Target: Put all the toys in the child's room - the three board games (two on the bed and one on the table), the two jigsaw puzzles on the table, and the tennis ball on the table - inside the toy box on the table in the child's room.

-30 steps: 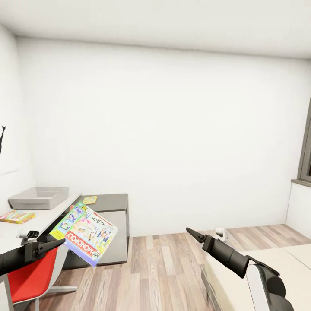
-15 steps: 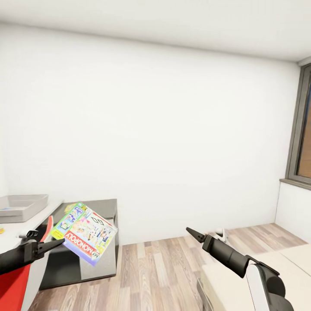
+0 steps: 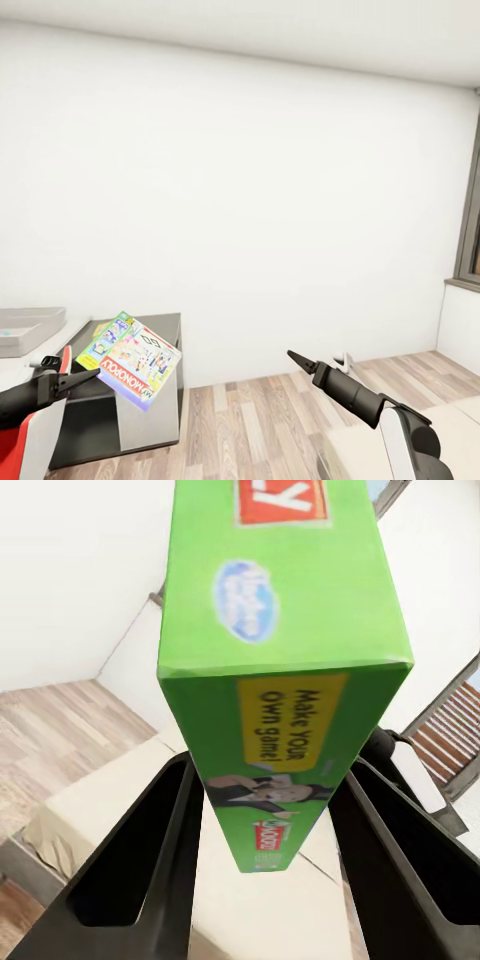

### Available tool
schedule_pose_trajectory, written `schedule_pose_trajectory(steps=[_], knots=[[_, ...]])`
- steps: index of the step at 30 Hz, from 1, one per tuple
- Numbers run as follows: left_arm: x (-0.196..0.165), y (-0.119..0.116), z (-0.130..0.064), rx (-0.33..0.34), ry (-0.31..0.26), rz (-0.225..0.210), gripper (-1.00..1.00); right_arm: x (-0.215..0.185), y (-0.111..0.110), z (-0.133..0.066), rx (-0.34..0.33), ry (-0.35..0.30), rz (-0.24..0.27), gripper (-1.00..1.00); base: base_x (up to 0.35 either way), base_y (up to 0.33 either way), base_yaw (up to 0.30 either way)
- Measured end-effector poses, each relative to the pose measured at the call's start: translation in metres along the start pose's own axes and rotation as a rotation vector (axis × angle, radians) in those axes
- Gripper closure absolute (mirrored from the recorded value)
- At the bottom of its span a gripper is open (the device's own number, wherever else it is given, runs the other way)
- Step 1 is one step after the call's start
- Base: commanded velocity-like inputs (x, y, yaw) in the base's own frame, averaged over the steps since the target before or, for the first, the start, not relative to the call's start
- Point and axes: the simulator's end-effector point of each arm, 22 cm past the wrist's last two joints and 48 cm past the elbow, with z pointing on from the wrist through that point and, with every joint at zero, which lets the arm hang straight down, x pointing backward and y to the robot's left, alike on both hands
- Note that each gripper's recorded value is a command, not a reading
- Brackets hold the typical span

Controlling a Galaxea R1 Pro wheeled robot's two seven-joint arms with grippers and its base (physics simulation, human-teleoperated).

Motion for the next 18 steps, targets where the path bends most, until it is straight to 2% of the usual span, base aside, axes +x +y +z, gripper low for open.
schedule_pose_trajectory(steps=[14,18], knots=[[-0.0002,0.0025,-0.0005,-0.010,0.010,-0.018,1.00,0.0034,-0.0055,0.0023,0.013,0.018,0.018,-1.00,0.031,0.004,0.000],[-0.0044,0.0019,-0.0049,-0.019,0.004,-0.038,1.00,0.0040,-0.0052,0.0020,0.016,0.023,0.021,-1.00,0.000,0.000,0.000]])
